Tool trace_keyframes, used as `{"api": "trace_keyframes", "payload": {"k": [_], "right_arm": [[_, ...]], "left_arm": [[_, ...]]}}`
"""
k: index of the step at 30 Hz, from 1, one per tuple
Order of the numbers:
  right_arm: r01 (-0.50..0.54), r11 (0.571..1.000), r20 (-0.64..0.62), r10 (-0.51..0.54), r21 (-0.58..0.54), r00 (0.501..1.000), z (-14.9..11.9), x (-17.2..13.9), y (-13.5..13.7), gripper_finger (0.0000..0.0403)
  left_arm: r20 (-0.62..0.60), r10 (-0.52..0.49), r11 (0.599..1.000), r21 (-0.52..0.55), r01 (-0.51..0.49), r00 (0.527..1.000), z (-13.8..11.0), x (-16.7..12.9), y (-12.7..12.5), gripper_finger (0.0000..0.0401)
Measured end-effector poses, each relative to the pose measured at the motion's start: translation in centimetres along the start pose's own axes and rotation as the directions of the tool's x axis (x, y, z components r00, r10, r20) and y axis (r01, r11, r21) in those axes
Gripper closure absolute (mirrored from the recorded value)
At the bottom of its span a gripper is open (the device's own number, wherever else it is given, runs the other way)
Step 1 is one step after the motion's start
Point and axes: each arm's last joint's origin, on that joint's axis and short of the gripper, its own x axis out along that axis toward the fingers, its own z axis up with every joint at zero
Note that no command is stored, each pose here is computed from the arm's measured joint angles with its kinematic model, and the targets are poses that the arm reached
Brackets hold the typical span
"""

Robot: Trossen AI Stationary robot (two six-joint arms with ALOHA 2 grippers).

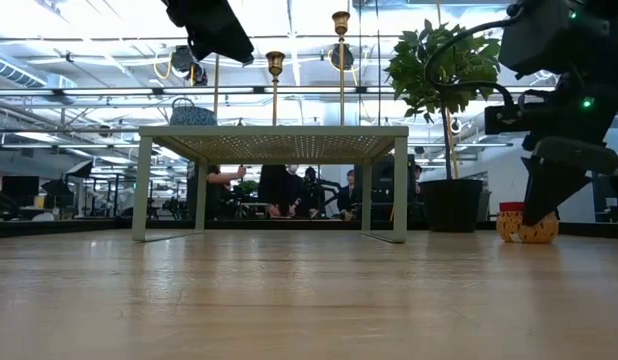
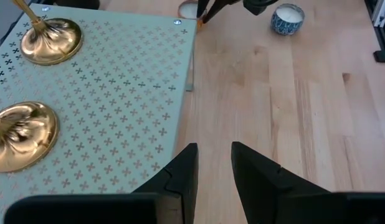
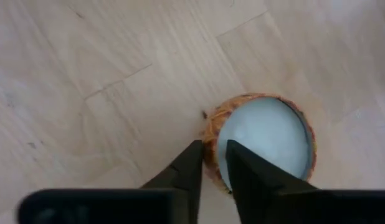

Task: Pick & Place candle stick holders
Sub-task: Put the orange scented candle on top of the shelf

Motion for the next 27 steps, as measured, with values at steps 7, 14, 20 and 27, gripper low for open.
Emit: {"api": "trace_keyframes", "payload": {"k": [7,14,20,27], "right_arm": [[-0.003,1.000,-0.006,0.003,0.003,1.000,0.0,0.0,0.0,0.0394],[-0.204,0.975,0.015,0.204,0.083,0.979,1.5,-1.9,1.0,0.0399],[-0.465,0.885,0.222,0.449,0.022,0.865,4.4,-5.9,2.2,0.0401],[-0.637,0.763,0.381,0.624,-0.108,0.683,6.8,-8.8,3.4,0.0402]], "left_arm": [[0.000,0.000,1.000,0.000,0.000,1.000,0.0,0.0,0.0,0.0297],[0.002,-0.001,1.000,-0.009,0.001,1.000,0.0,0.0,0.0,0.0297],[0.001,-0.001,1.000,-0.009,0.001,1.000,0.0,0.0,0.0,0.0297],[-0.004,-0.020,1.000,0.009,0.020,1.000,-0.2,-0.1,-0.7,0.0297]]}}
